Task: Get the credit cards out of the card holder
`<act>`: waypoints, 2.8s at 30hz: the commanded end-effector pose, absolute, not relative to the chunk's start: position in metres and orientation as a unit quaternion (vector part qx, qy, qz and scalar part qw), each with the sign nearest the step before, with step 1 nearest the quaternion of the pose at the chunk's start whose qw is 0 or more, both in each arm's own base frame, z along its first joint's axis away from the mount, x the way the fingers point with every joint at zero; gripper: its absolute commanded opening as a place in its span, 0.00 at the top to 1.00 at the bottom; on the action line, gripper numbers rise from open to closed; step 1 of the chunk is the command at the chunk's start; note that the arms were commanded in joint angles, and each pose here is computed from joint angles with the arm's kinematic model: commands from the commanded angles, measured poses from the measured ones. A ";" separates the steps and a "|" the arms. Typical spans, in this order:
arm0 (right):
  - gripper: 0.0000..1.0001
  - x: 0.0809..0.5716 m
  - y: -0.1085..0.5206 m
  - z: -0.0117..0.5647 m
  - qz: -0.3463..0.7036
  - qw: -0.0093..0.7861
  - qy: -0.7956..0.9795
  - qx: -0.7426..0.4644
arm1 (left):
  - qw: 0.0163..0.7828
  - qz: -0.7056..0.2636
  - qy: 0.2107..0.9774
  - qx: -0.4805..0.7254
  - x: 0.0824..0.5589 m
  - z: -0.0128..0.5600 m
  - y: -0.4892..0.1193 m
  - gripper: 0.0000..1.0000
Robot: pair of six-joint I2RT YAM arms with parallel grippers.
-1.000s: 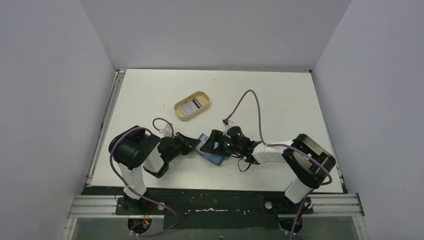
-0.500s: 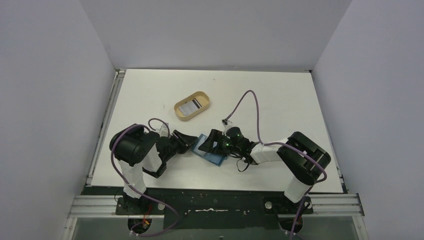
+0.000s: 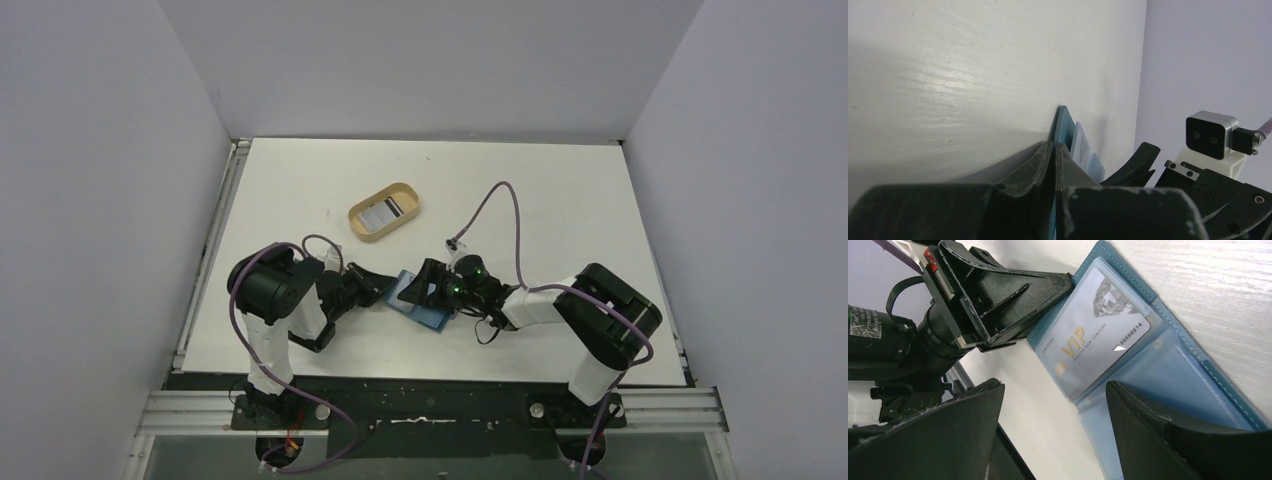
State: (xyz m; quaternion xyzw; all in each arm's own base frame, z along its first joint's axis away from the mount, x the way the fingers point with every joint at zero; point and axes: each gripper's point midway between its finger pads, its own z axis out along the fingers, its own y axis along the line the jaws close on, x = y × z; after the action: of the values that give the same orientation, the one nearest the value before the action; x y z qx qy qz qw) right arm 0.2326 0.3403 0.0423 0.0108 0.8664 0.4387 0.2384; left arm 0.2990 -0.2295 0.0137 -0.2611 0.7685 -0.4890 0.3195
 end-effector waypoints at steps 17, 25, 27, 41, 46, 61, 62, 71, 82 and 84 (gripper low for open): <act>0.15 0.230 0.308 0.005 0.294 0.170 0.928 0.150 | 0.328 -0.450 0.777 -0.293 0.271 0.003 -0.223 1.00; 0.14 0.233 0.334 0.012 0.304 0.153 0.927 0.158 | 0.345 -0.437 0.780 -0.287 0.263 0.001 -0.230 1.00; 0.14 0.236 0.344 0.018 0.327 0.155 0.919 0.159 | 0.346 -0.434 0.781 -0.286 0.263 0.000 -0.230 1.00; 0.14 0.252 0.393 0.108 0.554 0.224 0.791 0.130 | 0.349 -0.412 0.793 -0.283 0.254 -0.011 -0.222 1.00; 0.15 0.248 0.392 0.119 0.599 0.240 0.754 0.119 | 0.350 -0.409 0.795 -0.281 0.253 -0.012 -0.220 1.00; 0.54 0.231 0.378 0.089 0.574 0.243 0.775 0.109 | 0.354 -0.399 0.798 -0.281 0.250 -0.013 -0.213 1.00; 0.54 0.230 0.374 0.090 0.570 0.246 0.777 0.108 | 0.354 -0.398 0.798 -0.281 0.251 -0.013 -0.213 1.00; 0.57 0.230 0.360 0.102 0.555 0.265 0.783 0.097 | 0.354 -0.398 0.798 -0.281 0.254 -0.012 -0.211 1.00; 0.60 0.219 0.341 0.074 0.508 0.253 0.818 0.100 | 0.355 -0.392 0.800 -0.282 0.253 -0.013 -0.205 1.00; 0.62 0.218 0.336 0.069 0.498 0.253 0.823 0.101 | 0.354 -0.392 0.801 -0.282 0.254 -0.013 -0.205 1.00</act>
State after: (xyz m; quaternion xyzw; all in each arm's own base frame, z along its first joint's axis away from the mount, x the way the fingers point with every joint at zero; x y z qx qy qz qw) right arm 0.2134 0.3407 0.0533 0.1110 0.8343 0.4917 0.2235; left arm 0.2637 -0.2201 0.0133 -0.2854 0.7677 -0.4426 0.3652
